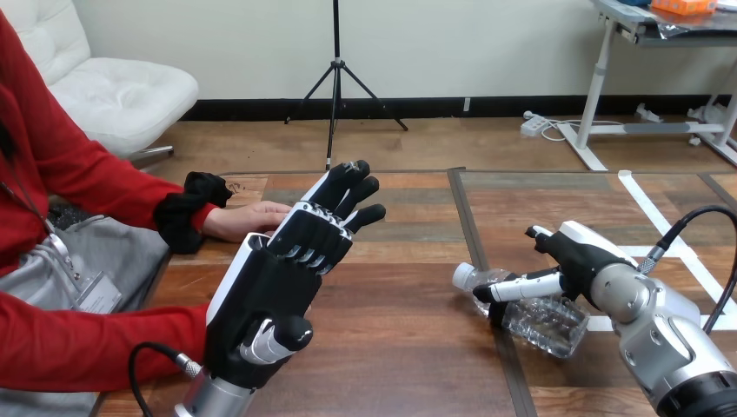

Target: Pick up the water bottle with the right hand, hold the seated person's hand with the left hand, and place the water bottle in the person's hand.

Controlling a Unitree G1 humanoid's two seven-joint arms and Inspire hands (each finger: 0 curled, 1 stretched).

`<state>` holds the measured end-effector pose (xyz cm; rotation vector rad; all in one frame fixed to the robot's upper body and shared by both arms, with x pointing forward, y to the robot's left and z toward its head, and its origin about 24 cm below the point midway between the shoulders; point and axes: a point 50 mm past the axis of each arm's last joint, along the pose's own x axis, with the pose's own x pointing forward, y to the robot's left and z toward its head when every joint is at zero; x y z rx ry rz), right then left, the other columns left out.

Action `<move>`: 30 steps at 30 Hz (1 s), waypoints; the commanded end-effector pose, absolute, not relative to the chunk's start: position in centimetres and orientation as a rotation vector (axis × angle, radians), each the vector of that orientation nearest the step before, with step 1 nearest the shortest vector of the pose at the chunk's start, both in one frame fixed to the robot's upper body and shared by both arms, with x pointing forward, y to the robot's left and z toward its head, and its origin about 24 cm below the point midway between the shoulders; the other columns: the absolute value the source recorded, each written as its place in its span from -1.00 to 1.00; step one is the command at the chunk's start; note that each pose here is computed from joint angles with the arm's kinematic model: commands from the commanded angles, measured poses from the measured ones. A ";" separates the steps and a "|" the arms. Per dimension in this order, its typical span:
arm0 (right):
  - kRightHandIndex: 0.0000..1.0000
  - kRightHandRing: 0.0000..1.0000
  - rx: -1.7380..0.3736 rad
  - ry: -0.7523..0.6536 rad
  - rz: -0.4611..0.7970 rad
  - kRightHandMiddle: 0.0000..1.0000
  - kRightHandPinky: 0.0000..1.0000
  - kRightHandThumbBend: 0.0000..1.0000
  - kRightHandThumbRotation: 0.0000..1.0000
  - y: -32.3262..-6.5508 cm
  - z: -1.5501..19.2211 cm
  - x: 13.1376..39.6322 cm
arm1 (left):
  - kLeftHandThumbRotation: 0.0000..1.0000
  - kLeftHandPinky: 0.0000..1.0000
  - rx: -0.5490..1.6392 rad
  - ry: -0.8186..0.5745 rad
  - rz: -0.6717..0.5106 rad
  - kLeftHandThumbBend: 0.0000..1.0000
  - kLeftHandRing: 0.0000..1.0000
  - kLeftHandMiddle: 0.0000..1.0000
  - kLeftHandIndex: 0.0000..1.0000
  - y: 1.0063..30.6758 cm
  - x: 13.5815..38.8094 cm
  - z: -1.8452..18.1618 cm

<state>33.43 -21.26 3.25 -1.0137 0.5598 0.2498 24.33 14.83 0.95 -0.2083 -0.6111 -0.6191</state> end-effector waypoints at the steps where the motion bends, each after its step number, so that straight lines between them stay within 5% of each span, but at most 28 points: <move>1: 1.00 0.76 -1.005 0.630 0.311 0.96 0.33 1.00 0.12 -20.3 1.1 32.9 | 0.35 0.77 -0.216 -0.679 -0.624 1.00 0.91 0.92 0.85 13.8 25.0 2.1; 20: 1.00 0.89 -1.053 0.657 0.358 0.95 0.62 1.00 0.23 -19.5 -1.8 31.9 | 0.36 0.81 -0.222 -0.689 -0.629 1.00 0.91 0.93 0.87 13.6 24.8 2.1; 30: 1.00 0.90 -1.011 0.672 0.334 0.96 0.59 1.00 0.08 -19.5 -3.0 31.5 | 0.35 0.82 -0.238 -0.691 -0.640 1.00 0.91 0.93 0.87 13.6 24.8 2.1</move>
